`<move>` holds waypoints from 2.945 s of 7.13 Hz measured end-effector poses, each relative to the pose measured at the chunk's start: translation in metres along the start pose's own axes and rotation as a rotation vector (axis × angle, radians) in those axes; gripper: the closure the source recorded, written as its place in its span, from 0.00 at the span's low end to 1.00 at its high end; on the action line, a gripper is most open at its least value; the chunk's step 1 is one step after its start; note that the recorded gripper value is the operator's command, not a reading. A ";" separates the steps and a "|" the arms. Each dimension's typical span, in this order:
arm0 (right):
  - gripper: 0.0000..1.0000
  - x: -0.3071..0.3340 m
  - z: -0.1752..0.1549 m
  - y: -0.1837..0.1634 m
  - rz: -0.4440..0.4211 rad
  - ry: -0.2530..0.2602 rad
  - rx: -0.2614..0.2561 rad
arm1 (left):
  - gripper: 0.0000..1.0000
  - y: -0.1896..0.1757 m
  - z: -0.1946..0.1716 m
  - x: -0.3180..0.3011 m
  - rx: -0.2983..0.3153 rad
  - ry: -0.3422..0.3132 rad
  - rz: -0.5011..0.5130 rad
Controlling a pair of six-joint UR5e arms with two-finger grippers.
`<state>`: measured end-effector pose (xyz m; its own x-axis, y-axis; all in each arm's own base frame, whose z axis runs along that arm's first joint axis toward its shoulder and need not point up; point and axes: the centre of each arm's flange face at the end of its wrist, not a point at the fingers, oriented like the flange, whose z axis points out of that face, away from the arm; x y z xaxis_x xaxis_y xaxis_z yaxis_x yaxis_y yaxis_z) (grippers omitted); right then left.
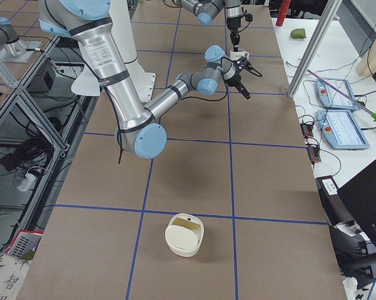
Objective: Left arm hands cup to right arm to dump lemon
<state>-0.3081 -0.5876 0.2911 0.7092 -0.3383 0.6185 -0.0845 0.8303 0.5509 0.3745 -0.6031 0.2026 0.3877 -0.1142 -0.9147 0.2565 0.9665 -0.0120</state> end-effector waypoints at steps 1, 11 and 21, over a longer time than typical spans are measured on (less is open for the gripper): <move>0.00 0.037 -0.015 -0.011 0.070 -0.020 -0.088 | 1.00 -0.012 -0.005 -0.033 0.003 -0.027 0.021; 0.00 0.322 -0.063 0.041 -0.003 -0.048 -0.375 | 1.00 0.014 -0.056 -0.374 -0.124 -0.276 0.385; 0.00 0.336 -0.057 0.067 0.012 -0.042 -0.399 | 0.17 0.074 -0.057 -0.380 -0.156 -0.264 0.347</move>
<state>-0.0351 -0.6200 0.5041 0.6796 -0.3385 0.6508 0.1914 0.9383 0.2881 0.1954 -0.4753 0.5263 0.6445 0.1865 -0.7415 -0.0562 0.9787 0.1973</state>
